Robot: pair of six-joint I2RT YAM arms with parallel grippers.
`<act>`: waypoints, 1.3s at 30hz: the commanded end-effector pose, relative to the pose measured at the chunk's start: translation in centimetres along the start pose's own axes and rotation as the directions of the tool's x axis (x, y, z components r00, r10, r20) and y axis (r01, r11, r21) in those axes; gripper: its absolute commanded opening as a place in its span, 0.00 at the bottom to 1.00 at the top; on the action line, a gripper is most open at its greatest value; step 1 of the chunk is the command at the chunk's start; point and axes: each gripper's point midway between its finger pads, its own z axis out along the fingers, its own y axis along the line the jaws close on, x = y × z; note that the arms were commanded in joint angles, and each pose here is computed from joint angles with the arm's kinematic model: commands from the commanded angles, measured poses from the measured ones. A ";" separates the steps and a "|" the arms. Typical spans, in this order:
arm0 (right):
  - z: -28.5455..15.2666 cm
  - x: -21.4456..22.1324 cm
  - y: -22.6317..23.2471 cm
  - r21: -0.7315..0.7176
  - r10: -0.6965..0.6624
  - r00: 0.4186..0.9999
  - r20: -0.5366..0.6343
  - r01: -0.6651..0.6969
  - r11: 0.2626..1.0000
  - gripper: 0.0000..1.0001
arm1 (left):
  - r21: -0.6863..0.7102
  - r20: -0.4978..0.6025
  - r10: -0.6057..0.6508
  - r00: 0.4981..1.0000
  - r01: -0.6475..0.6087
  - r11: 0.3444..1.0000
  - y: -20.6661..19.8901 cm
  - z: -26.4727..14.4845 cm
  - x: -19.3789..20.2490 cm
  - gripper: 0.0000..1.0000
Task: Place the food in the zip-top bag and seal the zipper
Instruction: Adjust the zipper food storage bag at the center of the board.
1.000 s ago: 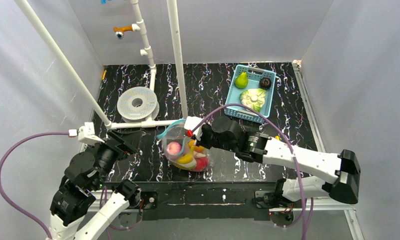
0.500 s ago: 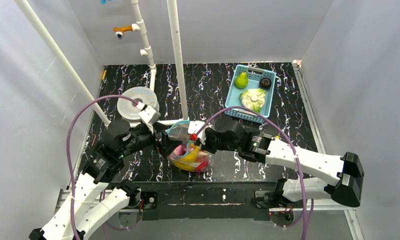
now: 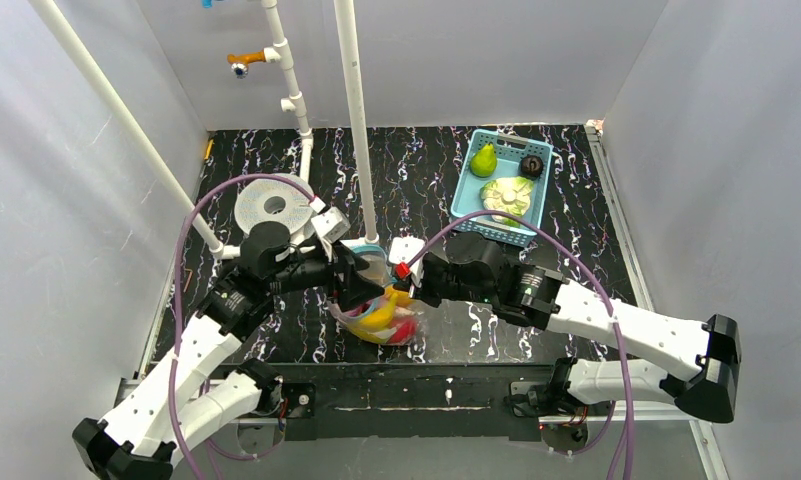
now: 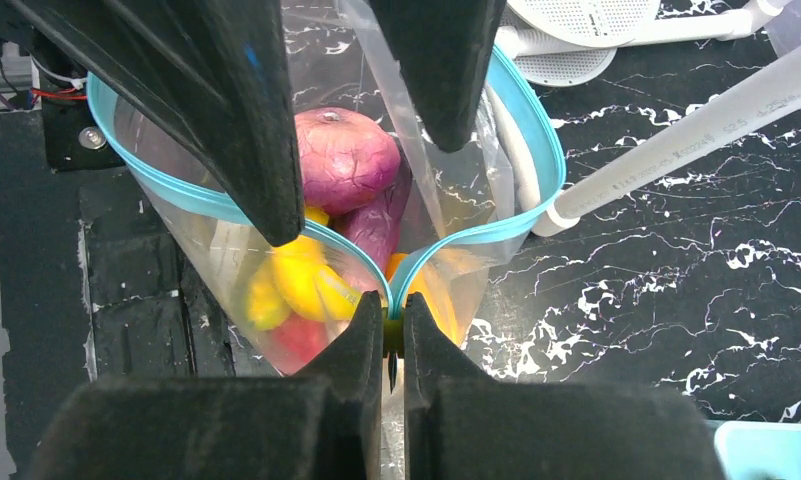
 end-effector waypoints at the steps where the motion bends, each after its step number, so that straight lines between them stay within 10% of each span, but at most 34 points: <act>1: -1.9 -4.0 -0.8 0.020 0.015 0.994 0.110 -0.018 1.000 0.01 | 0.009 -0.040 -0.111 0.993 0.111 0.994 -0.2 0.7 1.4 0.67; 8: -3.0 -4.4 -1.3 0.043 0.043 0.987 0.157 -0.050 0.998 0.01 | 0.057 -0.095 -0.118 0.988 0.124 0.991 -0.9 1.4 1.9 0.52; 14: -3.4 -3.7 -1.7 0.063 0.065 0.987 0.148 -0.076 0.995 0.04 | 0.025 -0.138 -0.111 0.984 0.115 0.993 -0.4 1.9 2.5 0.13; 18: -3.4 -2.2 -2.4 0.110 0.129 0.981 0.142 -0.145 0.983 0.63 | -0.026 -0.099 -0.083 0.992 0.081 0.996 0.3 1.6 1.9 0.01; 23: -2.9 -1.2 -2.3 0.118 0.255 0.933 0.255 -0.292 0.949 0.87 | -0.035 -0.068 -0.069 0.995 0.067 0.997 0.3 1.3 1.3 0.00; 39: -3.4 -1.3 -3.8 -0.228 0.408 0.842 0.352 -0.346 0.910 0.91 | 0.005 -0.067 -0.101 0.993 0.101 0.995 -0.8 1.0 1.1 0.00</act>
